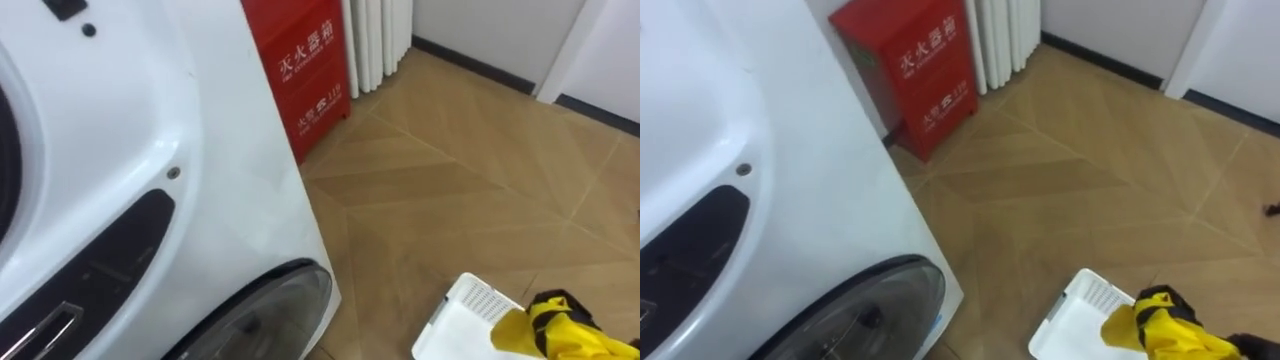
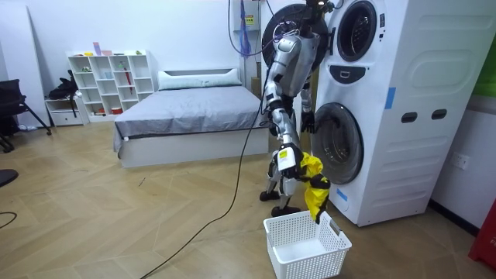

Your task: Pick clothes from washing machine

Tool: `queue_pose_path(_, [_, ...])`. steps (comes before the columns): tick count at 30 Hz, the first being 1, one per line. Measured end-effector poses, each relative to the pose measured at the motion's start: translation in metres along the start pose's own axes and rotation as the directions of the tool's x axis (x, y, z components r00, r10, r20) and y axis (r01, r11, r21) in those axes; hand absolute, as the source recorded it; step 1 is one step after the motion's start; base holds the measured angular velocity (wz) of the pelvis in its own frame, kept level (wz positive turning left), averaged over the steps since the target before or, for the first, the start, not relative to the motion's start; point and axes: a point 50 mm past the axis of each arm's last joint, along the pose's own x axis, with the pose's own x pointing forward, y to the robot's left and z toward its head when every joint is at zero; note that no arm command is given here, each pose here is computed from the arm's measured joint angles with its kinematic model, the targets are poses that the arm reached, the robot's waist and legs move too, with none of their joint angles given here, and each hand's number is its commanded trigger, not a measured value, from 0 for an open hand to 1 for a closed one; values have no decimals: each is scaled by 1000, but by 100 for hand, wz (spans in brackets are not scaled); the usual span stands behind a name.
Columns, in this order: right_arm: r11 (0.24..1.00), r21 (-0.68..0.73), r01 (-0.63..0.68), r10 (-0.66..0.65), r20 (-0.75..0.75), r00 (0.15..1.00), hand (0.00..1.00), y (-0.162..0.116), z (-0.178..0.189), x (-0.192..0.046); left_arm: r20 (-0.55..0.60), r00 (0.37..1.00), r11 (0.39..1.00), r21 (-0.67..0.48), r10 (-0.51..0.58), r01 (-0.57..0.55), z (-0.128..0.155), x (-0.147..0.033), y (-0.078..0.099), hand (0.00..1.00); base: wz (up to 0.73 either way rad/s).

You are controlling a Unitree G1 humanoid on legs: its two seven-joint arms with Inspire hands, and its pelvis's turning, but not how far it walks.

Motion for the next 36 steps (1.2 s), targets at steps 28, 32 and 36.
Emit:
queue_pose_path(28, [999, -33, -42, 37, -134, 990, 0, -1, -48, -21, 17, 999, 999, 22, -31, 30, -2, -1, -7, 0, 9])
queue_pose_path(32, [998, -42, -47, 40, -157, 987, 0, -2, -54, -22, 9, 999, 999, 22, -31, 30, -4, -1, -7, 0, 6])
queue_pose_path(36, [998, -40, -45, 37, -166, 985, 0, -4, -56, -24, 7, 1000, 999, 23, -31, 31, -4, -1, -7, 0, 12])
